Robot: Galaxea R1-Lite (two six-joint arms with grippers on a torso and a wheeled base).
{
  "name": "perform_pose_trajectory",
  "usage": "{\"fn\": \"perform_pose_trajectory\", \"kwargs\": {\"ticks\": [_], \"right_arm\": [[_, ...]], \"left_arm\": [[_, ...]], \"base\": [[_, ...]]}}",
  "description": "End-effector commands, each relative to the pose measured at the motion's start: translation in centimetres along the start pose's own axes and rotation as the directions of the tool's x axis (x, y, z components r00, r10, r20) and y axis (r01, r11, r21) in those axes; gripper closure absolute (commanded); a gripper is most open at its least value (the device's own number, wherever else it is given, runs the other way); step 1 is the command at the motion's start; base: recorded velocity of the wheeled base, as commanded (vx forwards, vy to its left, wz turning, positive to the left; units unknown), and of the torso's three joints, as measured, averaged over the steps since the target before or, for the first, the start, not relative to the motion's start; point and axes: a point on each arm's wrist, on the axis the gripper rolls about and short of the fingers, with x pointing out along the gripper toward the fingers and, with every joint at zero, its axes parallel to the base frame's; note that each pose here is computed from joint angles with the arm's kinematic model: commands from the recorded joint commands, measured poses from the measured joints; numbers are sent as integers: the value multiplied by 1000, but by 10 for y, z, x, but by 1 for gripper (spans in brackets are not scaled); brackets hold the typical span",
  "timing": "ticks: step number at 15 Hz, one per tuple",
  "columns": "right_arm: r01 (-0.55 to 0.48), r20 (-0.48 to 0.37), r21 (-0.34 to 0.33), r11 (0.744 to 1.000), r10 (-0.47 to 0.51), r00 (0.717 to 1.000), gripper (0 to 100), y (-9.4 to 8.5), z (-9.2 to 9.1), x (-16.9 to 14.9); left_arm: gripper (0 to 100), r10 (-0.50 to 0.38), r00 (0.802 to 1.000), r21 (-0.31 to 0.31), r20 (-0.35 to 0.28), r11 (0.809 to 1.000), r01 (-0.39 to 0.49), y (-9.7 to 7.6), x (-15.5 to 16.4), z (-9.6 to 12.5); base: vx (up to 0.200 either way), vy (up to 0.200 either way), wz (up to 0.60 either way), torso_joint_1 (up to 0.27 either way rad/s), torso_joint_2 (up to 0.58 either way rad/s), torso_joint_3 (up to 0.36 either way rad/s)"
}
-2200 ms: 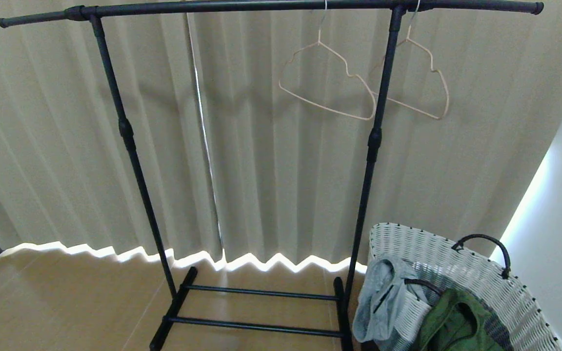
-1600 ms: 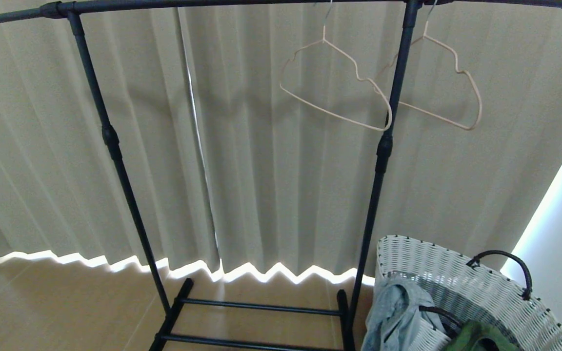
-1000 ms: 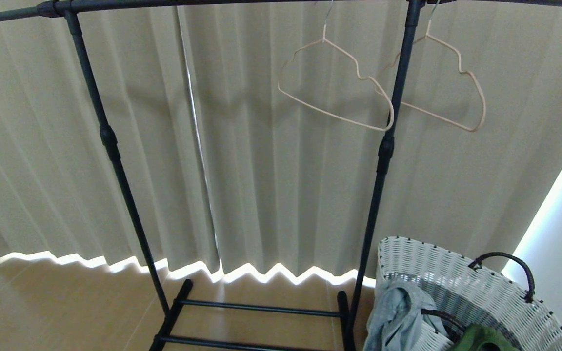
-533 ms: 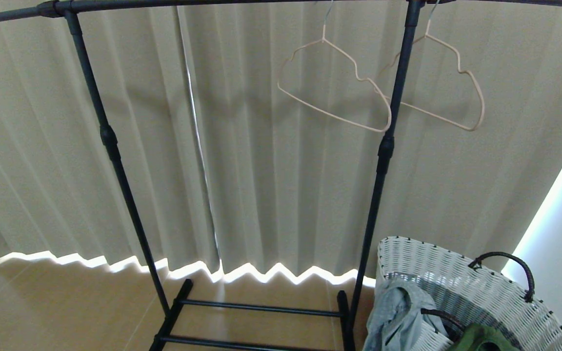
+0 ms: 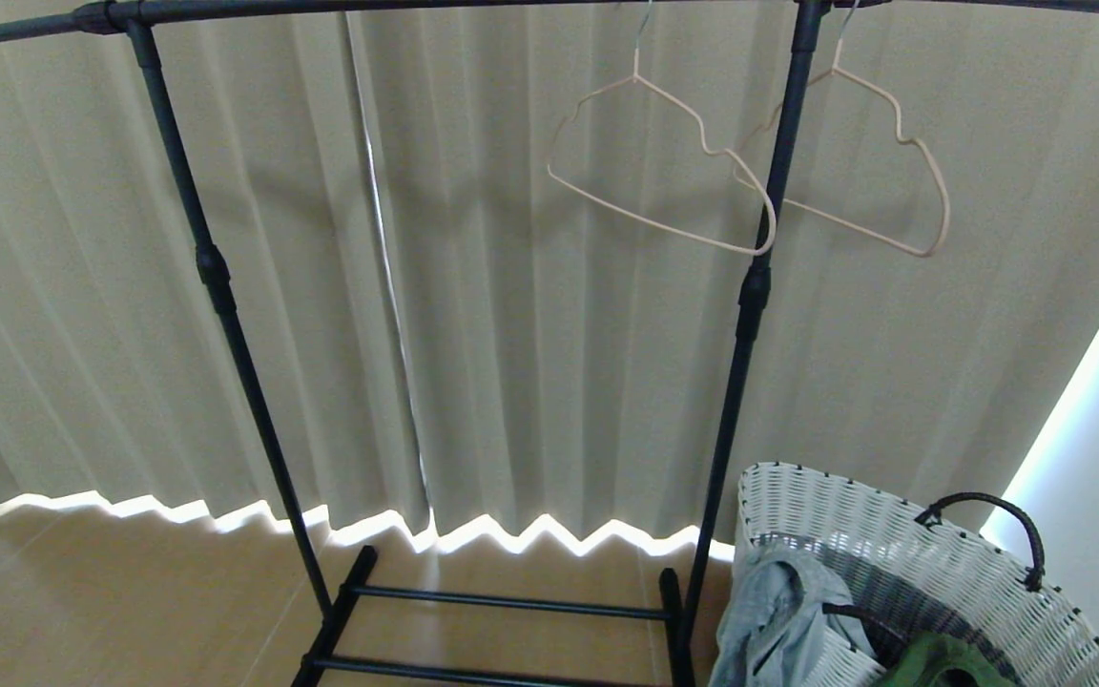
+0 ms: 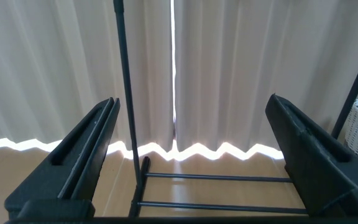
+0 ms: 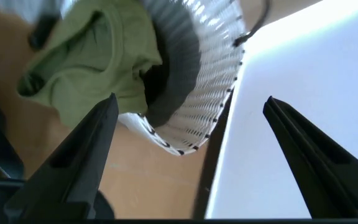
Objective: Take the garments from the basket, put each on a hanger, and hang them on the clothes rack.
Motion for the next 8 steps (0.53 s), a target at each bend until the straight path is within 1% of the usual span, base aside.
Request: {"fn": "perform_pose_trajectory", "kwargs": {"ticks": [1,4,5,8], "right_arm": [[-111,-189,-84,990,93,978,0,8,11,50],[-151,-223,-92,984,127,967,0,12,21,78],[-164,-224,-92,982,140,964,0,12,24,84],[-162,-220,-93,982,138,966,0,12,29,94]], "left_arm": [[0,0,1000,0,-1,1000,0,0,0,0],[0,-5,1000,0,1,1000,5,0,0,0],[0,-5,1000,0,1,1000,5,0,0,0],[0,-5,1000,0,1,1000,5,0,0,0]], "base": [[0,0,0,0,0,0],[0,0,0,0,0,0],[0,0,0,0,0,0],[0,0,0,0,0,0]]}}
